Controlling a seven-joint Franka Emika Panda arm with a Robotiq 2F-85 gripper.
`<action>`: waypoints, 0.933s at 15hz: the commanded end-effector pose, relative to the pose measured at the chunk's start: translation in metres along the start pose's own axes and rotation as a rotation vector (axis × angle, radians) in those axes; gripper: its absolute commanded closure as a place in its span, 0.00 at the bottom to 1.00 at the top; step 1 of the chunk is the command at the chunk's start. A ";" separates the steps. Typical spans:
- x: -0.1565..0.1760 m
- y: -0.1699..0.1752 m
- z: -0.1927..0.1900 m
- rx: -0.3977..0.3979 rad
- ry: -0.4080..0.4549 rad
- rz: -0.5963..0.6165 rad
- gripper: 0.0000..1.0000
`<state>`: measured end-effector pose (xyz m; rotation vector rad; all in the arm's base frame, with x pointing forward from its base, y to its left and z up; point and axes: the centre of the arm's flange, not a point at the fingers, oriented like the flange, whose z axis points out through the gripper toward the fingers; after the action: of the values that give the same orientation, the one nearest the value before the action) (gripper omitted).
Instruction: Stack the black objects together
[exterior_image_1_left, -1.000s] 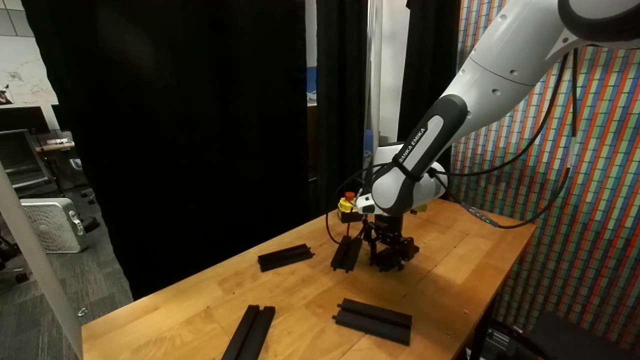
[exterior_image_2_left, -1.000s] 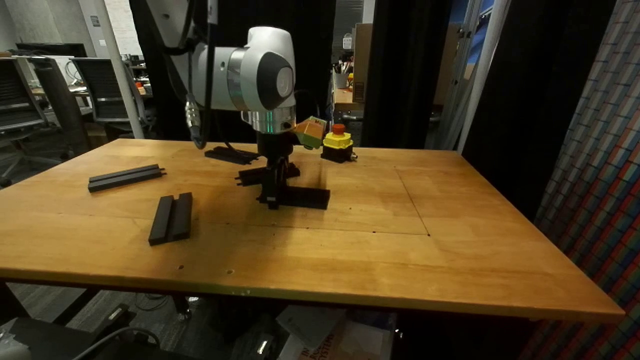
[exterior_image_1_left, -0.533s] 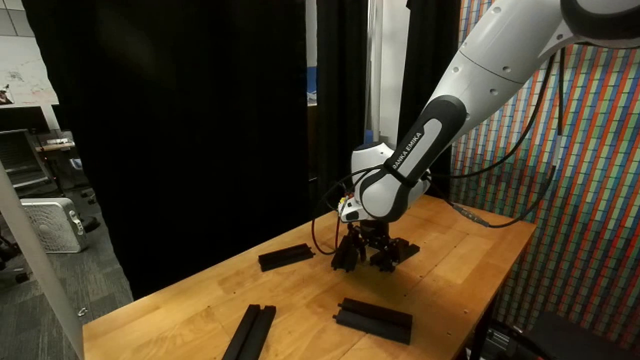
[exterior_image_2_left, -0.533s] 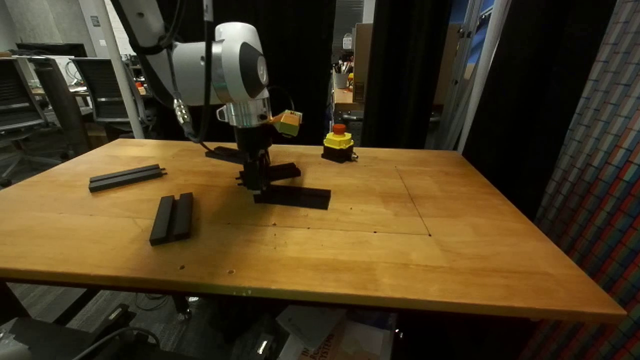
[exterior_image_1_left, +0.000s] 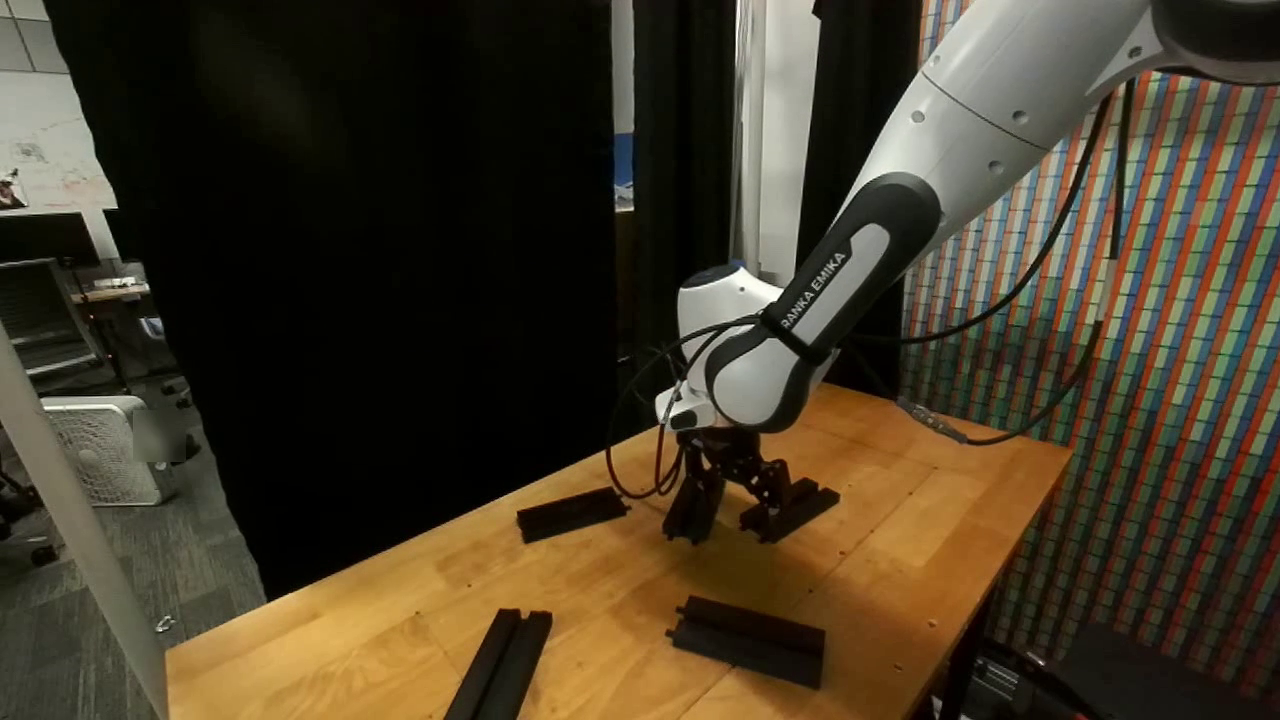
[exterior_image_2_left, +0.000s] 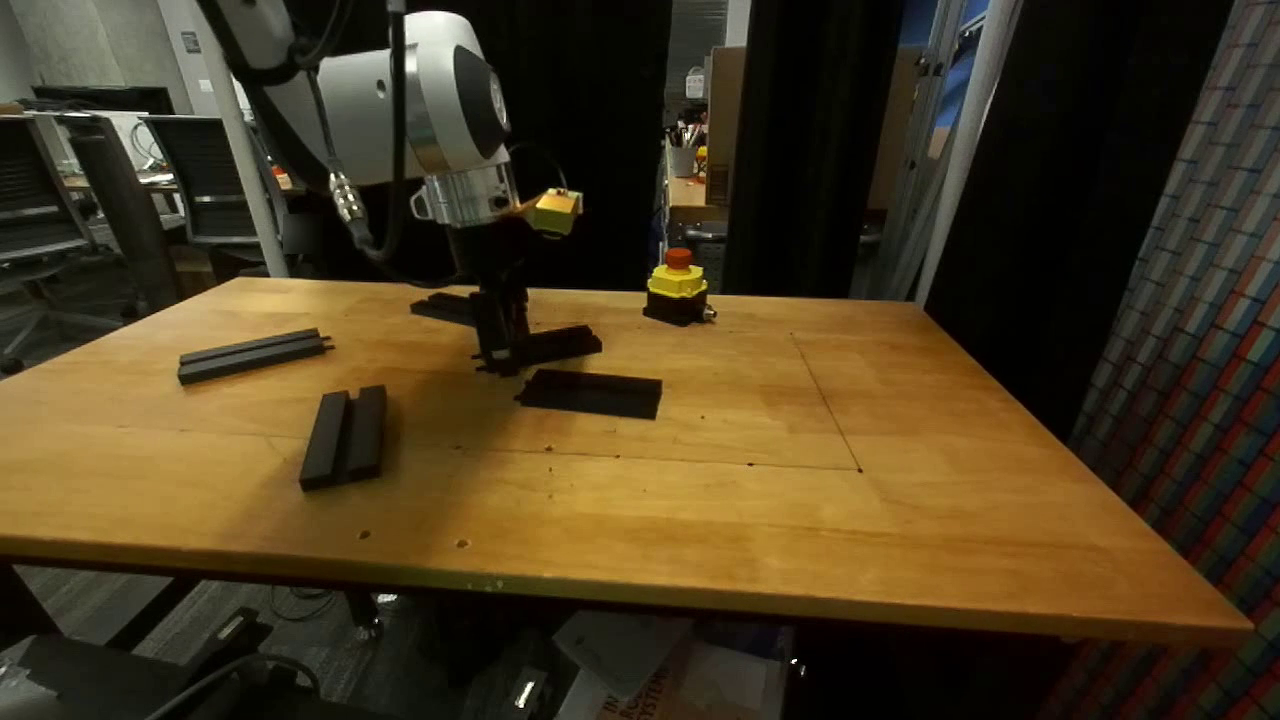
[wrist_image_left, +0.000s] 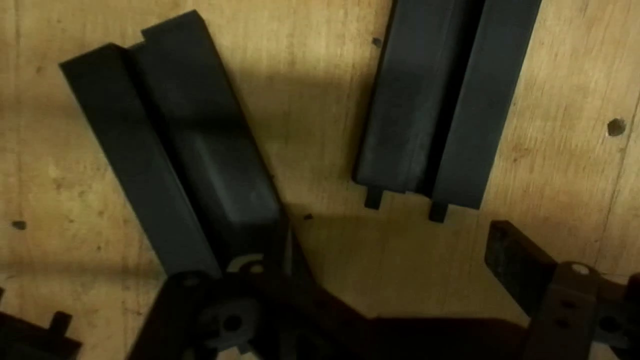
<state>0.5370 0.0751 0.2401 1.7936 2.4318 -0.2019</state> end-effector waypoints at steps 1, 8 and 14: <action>-0.006 0.014 -0.022 -0.036 -0.014 -0.012 0.00; -0.013 0.059 -0.025 -0.057 -0.005 -0.124 0.00; -0.012 0.082 -0.006 -0.033 0.039 -0.201 0.00</action>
<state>0.5967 0.0876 0.2480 1.5821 2.5683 -0.1551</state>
